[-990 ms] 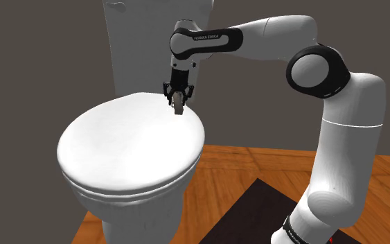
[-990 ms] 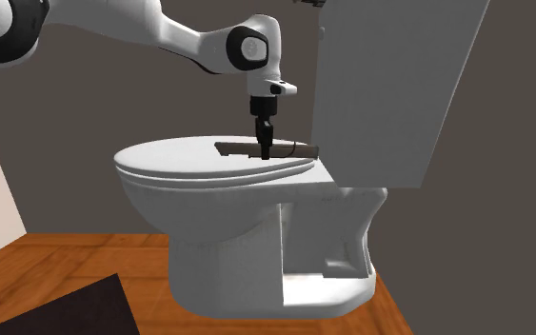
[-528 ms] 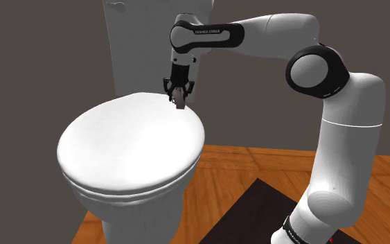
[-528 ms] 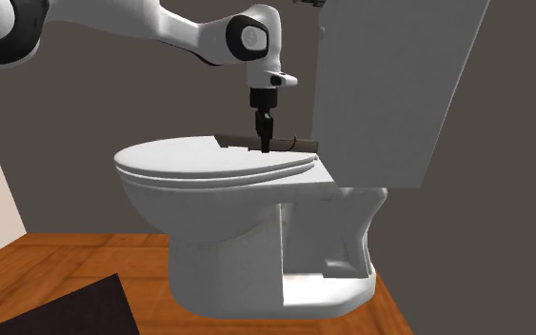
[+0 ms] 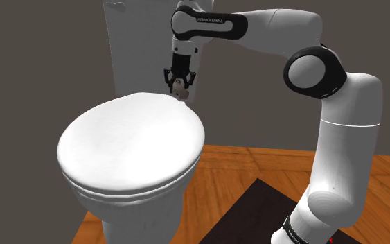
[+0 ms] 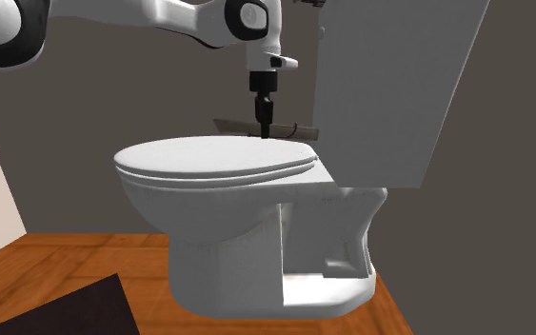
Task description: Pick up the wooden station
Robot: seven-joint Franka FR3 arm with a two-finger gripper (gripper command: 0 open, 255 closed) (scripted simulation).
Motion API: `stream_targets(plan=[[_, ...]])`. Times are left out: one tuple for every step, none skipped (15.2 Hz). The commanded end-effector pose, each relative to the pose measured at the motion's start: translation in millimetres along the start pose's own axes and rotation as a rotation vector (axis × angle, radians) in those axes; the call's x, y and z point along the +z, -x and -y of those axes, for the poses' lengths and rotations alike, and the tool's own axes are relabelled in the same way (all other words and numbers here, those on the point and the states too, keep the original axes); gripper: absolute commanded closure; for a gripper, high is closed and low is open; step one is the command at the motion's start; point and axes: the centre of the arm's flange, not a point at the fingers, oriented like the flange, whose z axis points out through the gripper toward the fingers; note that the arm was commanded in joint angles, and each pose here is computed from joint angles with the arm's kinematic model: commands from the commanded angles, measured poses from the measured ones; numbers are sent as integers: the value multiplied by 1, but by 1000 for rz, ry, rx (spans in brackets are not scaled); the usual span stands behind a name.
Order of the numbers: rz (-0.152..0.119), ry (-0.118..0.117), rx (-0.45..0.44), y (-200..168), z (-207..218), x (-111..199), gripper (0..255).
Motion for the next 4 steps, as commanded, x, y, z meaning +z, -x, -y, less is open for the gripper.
stream_targets(plan=[[0, 0, 0, 0, 1, -12, 255], [0, 0, 0, 0, 1, -17, 255], [0, 0, 0, 0, 1, -18, 255], [0, 0, 0, 0, 1, -18, 255]])
